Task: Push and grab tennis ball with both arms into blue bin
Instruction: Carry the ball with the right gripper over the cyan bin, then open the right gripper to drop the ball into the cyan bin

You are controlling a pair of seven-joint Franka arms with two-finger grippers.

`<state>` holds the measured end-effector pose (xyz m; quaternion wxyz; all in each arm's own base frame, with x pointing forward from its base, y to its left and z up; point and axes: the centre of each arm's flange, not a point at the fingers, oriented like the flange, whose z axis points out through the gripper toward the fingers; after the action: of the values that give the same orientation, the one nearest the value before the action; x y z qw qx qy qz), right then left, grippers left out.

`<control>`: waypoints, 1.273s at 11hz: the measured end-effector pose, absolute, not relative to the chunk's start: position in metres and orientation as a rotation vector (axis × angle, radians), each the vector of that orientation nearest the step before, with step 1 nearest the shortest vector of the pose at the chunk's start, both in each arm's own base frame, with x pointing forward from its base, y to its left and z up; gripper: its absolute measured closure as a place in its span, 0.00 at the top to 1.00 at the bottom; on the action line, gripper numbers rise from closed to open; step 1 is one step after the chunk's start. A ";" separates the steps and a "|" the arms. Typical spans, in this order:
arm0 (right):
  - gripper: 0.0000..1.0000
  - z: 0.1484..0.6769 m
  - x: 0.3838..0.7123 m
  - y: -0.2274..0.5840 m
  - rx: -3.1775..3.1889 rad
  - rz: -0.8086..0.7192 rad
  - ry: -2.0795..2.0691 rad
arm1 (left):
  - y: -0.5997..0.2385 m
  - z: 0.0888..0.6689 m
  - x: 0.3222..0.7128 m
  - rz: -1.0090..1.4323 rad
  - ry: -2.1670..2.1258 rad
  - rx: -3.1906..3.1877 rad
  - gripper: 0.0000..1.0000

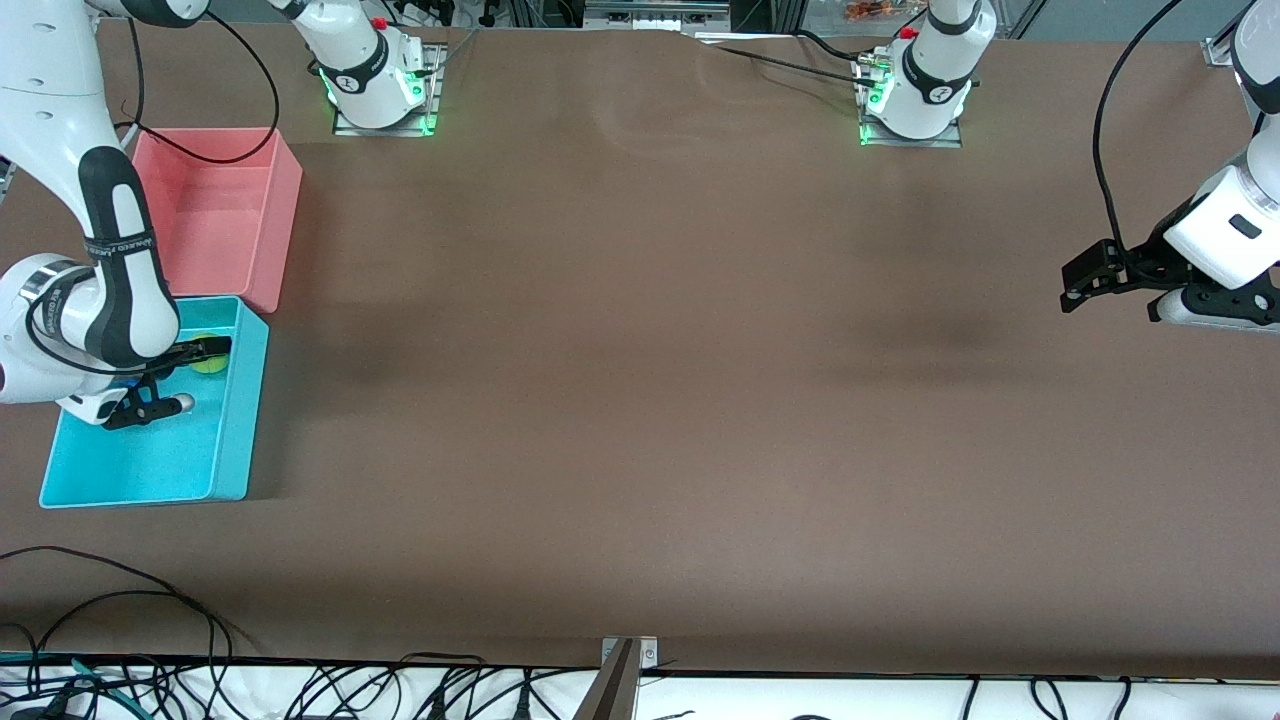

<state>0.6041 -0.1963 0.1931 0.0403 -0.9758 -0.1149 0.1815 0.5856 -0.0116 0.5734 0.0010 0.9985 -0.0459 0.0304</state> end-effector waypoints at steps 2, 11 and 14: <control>1.00 0.208 0.607 -0.195 -2.969 0.583 -0.351 | -0.012 0.573 0.586 0.095 -0.144 3.135 1.00; 1.00 0.407 0.665 -0.133 -3.076 0.327 -0.282 | -0.011 0.573 0.586 0.096 -0.141 3.135 1.00; 1.00 0.434 0.681 -0.063 -3.125 0.252 -0.199 | -0.011 0.573 0.586 0.095 -0.140 3.135 1.00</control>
<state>0.6808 -0.0632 0.4337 0.0001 -0.9947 -0.0634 0.0803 0.5856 -0.0110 0.5734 0.0010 0.9985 -0.0445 0.0304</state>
